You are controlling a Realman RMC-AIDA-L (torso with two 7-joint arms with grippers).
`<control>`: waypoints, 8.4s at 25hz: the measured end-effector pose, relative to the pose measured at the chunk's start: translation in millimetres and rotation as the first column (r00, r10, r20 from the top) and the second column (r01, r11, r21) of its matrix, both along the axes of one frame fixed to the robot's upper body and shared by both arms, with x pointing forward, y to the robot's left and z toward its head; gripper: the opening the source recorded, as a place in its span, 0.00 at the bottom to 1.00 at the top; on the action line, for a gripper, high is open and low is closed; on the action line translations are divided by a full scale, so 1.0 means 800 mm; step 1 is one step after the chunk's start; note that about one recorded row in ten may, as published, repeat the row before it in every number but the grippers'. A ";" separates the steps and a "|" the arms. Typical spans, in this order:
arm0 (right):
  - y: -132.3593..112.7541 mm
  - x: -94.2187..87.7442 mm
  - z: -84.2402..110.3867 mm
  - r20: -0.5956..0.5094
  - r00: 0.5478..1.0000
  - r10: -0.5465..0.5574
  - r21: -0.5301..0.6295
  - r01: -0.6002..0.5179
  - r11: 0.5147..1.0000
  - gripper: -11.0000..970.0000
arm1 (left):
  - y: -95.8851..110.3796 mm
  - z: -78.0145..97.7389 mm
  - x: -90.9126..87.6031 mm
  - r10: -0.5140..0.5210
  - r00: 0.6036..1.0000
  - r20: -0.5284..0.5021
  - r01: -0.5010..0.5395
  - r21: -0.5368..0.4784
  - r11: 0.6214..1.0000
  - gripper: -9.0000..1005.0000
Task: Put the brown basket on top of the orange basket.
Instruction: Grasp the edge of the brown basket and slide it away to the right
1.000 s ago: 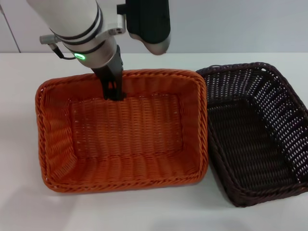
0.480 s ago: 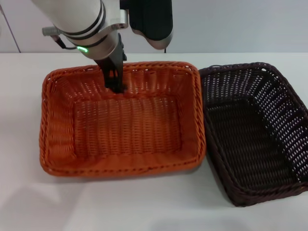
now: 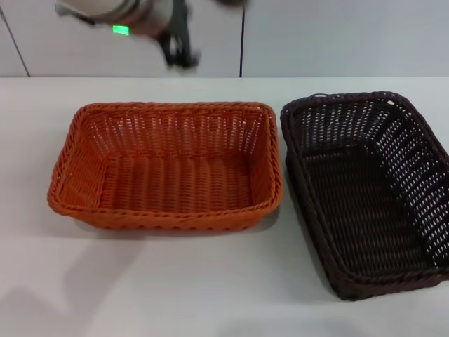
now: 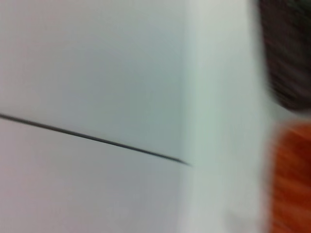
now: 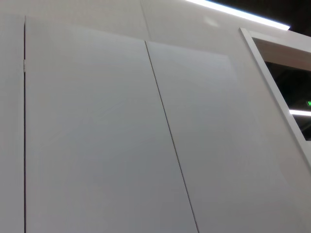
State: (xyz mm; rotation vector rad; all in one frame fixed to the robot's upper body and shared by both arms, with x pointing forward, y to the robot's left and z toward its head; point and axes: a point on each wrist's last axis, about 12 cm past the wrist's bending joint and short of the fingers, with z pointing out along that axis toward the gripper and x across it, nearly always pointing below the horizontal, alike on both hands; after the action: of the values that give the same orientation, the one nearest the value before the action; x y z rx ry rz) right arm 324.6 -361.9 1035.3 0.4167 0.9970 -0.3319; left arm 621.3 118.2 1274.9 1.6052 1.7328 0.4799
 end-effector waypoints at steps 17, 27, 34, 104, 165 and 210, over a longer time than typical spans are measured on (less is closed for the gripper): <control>0.003 0.007 -0.001 -0.004 1.000 0.021 0.006 -0.021 1.000 0.69 | 0.121 -0.047 -0.112 0.434 0.792 0.429 0.305 -0.894 0.328 0.66; 0.014 0.010 0.001 -0.001 0.993 0.118 -0.008 -0.118 0.993 0.69 | 0.212 -0.234 -0.173 0.593 0.775 0.218 0.070 -0.963 0.262 0.66; 0.022 0.015 0.003 0.010 0.979 0.203 -0.025 -0.202 0.979 0.69 | 0.261 -0.292 -0.241 0.725 0.671 0.154 0.064 -0.987 0.150 0.66; 0.155 0.341 0.319 -0.864 -0.141 0.483 0.430 -0.706 0.563 0.69 | 0.322 -0.316 -0.216 0.842 0.514 0.164 -0.099 -0.964 0.248 0.65; 0.171 0.283 0.249 -0.714 -0.671 -0.200 0.616 -0.737 0.276 0.68 | 0.317 -0.322 -0.217 0.839 0.529 0.125 -0.116 -0.969 0.218 0.65; 0.196 0.281 0.183 -0.682 -0.665 -0.305 0.594 -0.747 0.300 0.68 | 0.318 -0.323 -0.226 0.840 0.531 0.111 -0.105 -0.975 0.195 0.65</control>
State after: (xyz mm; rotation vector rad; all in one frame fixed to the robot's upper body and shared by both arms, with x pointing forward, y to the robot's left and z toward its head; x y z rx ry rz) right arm 549.4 -205.2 1181.8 -1.8970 2.5708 0.1912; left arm 440.8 372.9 1016.4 -0.1175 1.4294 0.2305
